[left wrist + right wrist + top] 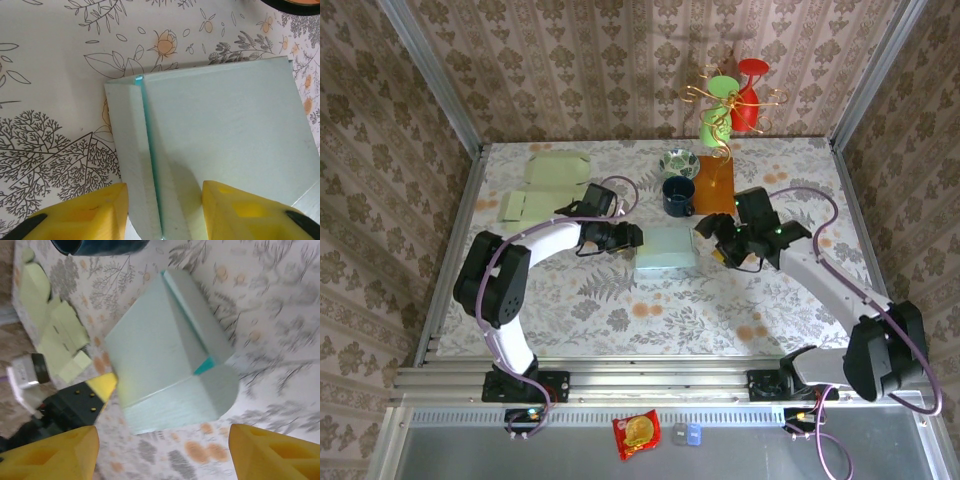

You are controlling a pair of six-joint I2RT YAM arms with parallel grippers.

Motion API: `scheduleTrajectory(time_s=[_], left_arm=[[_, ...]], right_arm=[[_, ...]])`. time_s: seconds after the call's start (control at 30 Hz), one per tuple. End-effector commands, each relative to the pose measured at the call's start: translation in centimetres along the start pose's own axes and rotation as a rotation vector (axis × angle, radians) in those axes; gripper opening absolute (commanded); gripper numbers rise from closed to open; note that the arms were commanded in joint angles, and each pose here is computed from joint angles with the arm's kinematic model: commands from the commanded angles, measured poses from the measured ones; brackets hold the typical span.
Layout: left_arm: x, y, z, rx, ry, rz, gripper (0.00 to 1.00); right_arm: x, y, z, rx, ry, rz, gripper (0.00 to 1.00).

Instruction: Fold the paper box

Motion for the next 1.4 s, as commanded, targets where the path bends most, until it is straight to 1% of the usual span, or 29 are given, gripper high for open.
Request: scheduleTrajectory(time_s=[0.0,0.1,0.2,0.4,0.57,0.67,0.93,1.2,1.37], left_arm=[[0.6,1.1,1.4,0.048,0.019,-0.011,0.42],[0.6,1.3,1.5,0.052,0.025,-0.009,0.41],[0.7,1.4,1.6,0.055,0.031,-0.010,0.40],[0.8,1.7,1.6,0.050,0.038,-0.010,0.39],[0.9,1.8,1.7,0.050,0.038,-0.007,0.37],[0.8,1.8,1.8,0.051,0.040,-0.005,0.36],[0.5,2.0,2.4,0.053,0.050,0.006,0.32],[-0.1,2.1,3.3,0.067,0.066,0.023,0.31],[-0.8,1.8,3.9,0.075,0.083,0.041,0.30]], right_arm=[[-0.8,1.8,-0.2,0.114,-0.250,0.108,0.68],[-0.3,3.8,-0.8,0.157,-0.343,0.150,0.64],[0.0,5.5,-1.4,0.179,-0.400,0.174,0.63],[-0.3,8.3,-2.1,0.217,-0.407,0.191,0.59],[-0.8,10.1,-2.2,0.252,-0.398,0.192,0.53],[-0.7,10.8,-2.5,0.251,-0.404,0.180,0.48],[-2.0,11.1,-2.2,0.254,-0.390,0.191,0.34],[-3.8,9.7,-1.1,0.259,-0.385,0.203,0.30],[-4.6,7.8,-0.1,0.250,-0.384,0.198,0.29]])
Point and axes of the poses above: each hand's point on the last joint's axis, 136 mm out from that joint toward the fingers, its own y axis out along the fingers, its own x axis along the line the jaws close on, z = x × y, the point moved 6 cm from there along -y, back along the fingers, and after that the axes turned 15 degrees about y, right-handed, at the moved point
